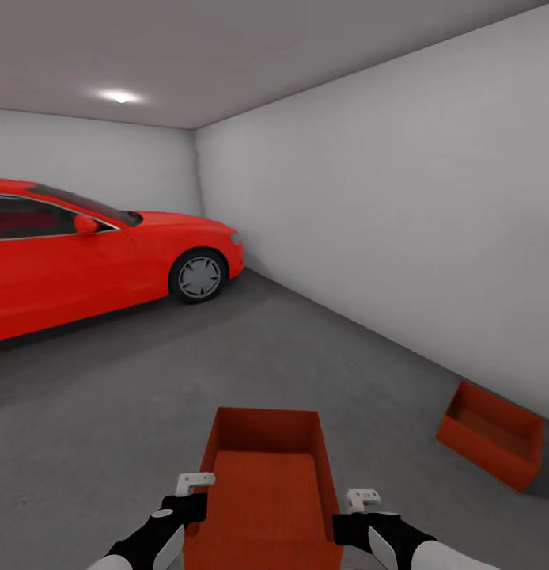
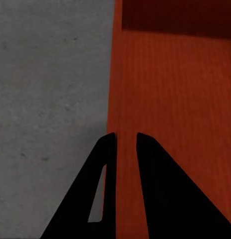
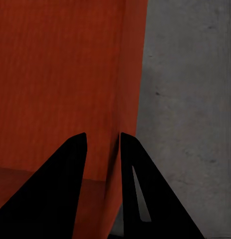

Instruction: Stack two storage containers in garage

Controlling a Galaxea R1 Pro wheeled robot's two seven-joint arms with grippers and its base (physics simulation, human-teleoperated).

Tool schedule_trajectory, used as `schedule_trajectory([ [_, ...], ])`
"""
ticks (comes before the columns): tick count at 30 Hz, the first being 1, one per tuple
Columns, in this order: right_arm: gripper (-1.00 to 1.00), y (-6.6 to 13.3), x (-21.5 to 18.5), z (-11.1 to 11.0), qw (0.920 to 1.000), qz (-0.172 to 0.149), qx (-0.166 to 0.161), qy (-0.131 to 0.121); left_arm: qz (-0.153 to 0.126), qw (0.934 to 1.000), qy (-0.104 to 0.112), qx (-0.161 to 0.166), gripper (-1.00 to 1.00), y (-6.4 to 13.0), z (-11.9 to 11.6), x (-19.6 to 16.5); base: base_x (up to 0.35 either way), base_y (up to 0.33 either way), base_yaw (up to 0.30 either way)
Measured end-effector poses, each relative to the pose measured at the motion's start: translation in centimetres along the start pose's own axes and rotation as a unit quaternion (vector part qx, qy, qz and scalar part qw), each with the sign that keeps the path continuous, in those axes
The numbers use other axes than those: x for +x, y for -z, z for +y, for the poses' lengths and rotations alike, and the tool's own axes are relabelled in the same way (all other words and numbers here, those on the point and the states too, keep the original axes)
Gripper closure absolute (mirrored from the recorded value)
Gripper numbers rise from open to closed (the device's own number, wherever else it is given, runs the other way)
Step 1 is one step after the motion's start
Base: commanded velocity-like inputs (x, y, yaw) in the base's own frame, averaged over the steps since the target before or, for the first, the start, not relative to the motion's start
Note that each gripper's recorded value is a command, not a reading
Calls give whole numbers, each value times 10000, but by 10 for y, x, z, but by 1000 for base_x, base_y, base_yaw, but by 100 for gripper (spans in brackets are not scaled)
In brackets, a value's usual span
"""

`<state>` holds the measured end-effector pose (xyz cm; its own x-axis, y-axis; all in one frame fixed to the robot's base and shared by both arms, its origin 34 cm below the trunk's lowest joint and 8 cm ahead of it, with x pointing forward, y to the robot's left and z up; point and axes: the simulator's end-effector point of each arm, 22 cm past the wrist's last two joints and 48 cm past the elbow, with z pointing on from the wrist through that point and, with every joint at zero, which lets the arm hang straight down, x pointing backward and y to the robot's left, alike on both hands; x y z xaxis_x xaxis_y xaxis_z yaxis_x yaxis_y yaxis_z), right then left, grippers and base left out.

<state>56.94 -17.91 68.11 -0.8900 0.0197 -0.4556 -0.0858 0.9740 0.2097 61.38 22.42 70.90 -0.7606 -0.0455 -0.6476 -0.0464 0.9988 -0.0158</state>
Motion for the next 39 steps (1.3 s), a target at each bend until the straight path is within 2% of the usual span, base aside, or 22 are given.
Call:
schedule_trajectory([
  [33, 100, 5, -8, 1, 10000, -92, -1, 16, -94, 10000, -3, 3, 100, 4, 0, -9, 0, 0, -272],
  [39, 100, 7, -9, -1, 9999, -115, -6, 19, -116, 9999, -5, -9, 100, 6, -3, -11, 91, 125, -261],
])
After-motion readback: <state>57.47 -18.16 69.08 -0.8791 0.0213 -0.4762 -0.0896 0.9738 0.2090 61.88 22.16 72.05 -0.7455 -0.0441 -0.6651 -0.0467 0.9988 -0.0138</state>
